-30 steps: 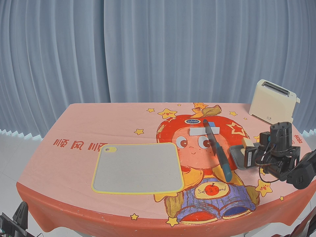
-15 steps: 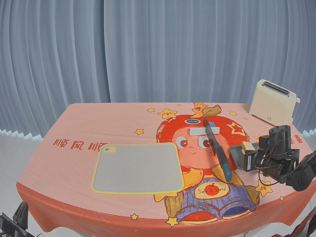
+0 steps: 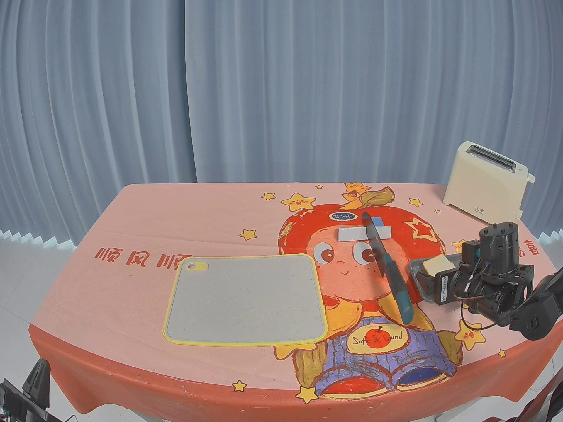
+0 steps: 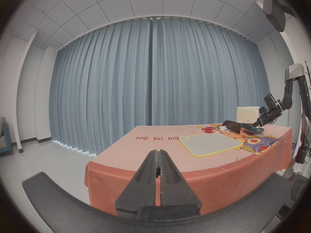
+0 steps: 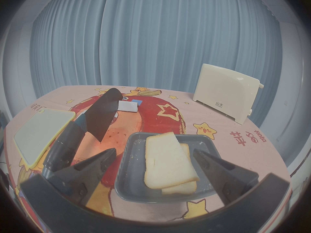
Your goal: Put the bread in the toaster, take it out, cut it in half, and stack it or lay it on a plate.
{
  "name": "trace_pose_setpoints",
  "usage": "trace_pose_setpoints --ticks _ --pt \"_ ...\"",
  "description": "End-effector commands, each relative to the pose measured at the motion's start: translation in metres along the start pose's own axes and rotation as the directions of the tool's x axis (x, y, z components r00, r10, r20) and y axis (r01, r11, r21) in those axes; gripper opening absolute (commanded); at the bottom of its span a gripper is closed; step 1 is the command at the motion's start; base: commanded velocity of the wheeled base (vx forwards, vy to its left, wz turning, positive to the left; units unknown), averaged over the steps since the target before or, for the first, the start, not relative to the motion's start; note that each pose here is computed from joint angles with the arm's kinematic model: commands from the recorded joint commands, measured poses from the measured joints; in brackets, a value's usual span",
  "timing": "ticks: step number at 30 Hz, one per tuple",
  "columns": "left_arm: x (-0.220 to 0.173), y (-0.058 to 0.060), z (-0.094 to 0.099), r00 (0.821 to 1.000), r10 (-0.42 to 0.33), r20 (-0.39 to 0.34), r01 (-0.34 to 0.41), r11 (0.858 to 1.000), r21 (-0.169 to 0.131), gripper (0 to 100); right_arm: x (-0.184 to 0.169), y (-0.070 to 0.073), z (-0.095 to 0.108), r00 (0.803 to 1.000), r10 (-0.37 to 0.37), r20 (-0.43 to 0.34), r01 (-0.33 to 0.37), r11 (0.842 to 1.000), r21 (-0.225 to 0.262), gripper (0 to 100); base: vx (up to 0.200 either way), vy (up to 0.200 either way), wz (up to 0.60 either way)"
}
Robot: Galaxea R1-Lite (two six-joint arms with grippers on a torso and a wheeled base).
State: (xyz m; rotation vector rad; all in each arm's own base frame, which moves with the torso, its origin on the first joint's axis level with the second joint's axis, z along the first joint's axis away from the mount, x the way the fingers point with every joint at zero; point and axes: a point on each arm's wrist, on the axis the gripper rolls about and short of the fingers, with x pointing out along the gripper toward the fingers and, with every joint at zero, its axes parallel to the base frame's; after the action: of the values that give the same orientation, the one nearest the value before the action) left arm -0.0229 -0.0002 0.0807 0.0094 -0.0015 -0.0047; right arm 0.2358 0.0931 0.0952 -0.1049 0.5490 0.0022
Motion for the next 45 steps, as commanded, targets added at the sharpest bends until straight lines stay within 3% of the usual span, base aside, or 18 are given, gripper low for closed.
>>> trace_pose_setpoints --ticks 1,25,45 --pt "0.000 0.000 -0.005 1.000 0.000 -0.001 0.000 1.000 0.000 0 0.000 0.000 0.001 1.000 0.001 0.003 -0.001 1.000 0.001 100 0.000 0.000 0.00" --pt "0.000 0.000 -0.005 1.000 0.000 -0.001 0.000 1.000 0.000 0 -0.003 0.000 0.002 1.000 0.002 0.011 -0.002 1.000 -0.003 100 0.000 0.000 0.00" --pt "0.000 0.000 -0.005 1.000 0.000 -0.001 0.000 1.000 0.000 0 -0.019 -0.004 0.014 0.996 0.005 0.085 -0.006 1.000 0.021 100 0.000 0.000 0.00"
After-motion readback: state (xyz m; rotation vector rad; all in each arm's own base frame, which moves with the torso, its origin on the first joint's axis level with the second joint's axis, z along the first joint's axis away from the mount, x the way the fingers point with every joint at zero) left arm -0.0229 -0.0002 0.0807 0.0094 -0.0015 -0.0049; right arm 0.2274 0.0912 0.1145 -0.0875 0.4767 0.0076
